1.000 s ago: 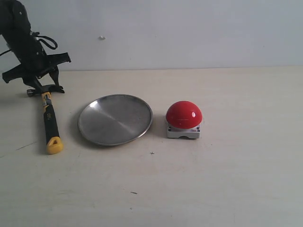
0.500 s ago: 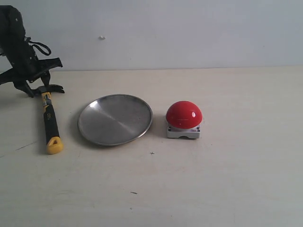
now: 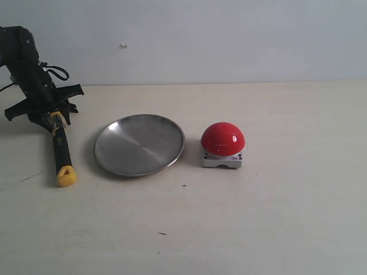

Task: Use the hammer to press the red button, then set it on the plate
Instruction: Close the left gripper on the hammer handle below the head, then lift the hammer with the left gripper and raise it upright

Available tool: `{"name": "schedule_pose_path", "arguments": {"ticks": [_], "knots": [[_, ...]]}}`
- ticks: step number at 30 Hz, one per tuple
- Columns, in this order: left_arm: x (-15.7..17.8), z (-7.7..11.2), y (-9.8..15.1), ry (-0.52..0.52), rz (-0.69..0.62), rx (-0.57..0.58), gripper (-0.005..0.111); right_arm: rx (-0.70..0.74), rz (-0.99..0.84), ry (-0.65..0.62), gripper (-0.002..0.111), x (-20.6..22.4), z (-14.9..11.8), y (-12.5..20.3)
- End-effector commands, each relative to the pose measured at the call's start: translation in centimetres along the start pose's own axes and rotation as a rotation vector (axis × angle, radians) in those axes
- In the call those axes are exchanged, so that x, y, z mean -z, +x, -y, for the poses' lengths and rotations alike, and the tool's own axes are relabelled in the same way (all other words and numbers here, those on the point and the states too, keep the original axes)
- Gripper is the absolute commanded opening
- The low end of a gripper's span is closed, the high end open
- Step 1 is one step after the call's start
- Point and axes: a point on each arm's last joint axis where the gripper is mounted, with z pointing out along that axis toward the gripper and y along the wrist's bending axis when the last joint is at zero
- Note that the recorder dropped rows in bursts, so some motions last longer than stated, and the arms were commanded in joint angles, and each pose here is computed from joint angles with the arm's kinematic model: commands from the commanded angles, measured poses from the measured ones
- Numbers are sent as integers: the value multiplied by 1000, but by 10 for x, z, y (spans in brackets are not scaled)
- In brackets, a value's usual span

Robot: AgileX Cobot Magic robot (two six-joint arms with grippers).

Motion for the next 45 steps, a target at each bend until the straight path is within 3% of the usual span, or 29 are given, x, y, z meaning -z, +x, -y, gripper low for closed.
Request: {"name": "schedule_pose_path", "arguments": {"ticks": [1,28,30,32,33,34,41,44,45], "knots": [[2,-4,-1,-14,-10,-15,46,2,5,4,0,0,0,1],[-15,-8,1,-27,-42,-40,44,2,5,4,0,0,0,1],[-15,-8,1,-27,-42,-40,39,2,5,4,0,0,0,1],[-15,-7,1,-21,-45,-38,26,2,5,4,0,0,0,1],[-15,-6,2,-15,-46,-36,17,2,5,4,0,0,0,1],[-15,-4,0,9,-29,-31,0,2,5,4,0,0,0,1],[-8,16,-8,230,68,-80,0,2,5,4,0,0,0,1],[7,27,-10,209,165,-136,0,2,5,4,0,0,0,1],[18,30,-11,138,230,-167,0,2,5,4,0,0,0,1]]}}
